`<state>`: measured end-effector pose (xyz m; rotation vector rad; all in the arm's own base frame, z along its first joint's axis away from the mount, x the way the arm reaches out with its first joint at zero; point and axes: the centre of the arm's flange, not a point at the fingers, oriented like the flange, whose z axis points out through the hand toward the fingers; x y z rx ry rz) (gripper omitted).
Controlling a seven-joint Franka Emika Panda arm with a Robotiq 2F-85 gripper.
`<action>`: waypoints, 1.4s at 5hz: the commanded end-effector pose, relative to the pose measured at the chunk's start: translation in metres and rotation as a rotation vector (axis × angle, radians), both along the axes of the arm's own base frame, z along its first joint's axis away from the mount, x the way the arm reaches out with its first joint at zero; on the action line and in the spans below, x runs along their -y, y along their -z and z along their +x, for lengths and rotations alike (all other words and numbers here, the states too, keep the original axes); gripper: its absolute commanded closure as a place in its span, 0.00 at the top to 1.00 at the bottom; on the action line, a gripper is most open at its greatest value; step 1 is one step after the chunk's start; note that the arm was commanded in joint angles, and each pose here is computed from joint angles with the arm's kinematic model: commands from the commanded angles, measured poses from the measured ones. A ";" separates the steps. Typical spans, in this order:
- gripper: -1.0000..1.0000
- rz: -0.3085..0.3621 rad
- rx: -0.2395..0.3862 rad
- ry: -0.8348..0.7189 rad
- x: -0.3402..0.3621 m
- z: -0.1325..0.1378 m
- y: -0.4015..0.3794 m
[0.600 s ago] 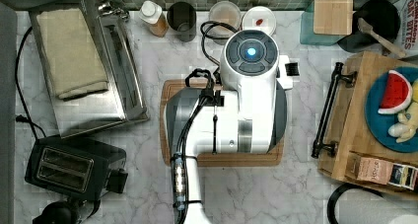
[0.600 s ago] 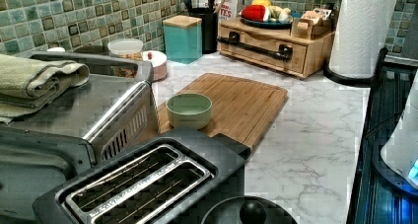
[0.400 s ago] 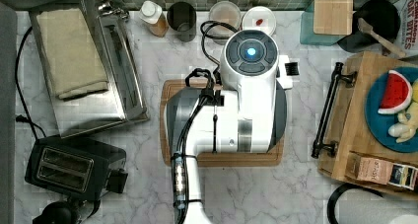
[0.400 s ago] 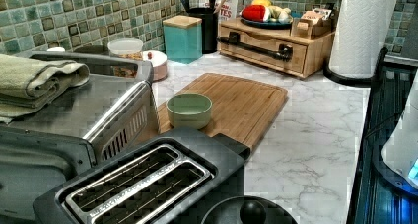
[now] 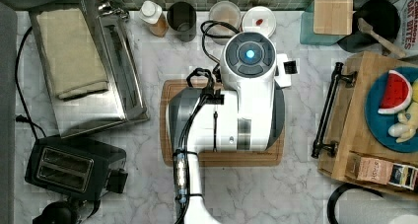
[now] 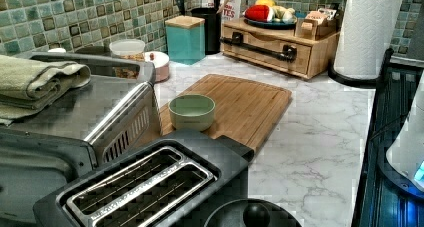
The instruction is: Open the drawer.
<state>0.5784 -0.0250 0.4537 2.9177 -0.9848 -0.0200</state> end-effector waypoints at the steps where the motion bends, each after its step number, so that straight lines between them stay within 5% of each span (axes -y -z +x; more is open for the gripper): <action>1: 1.00 -0.013 -0.102 -0.211 0.083 -0.016 0.022; 4: 1.00 -0.036 -0.067 -0.392 0.174 -0.018 0.046; 5: 1.00 -0.027 0.004 -0.428 0.198 -0.022 0.063; 7: 1.00 -0.103 0.021 -0.462 0.192 -0.019 0.081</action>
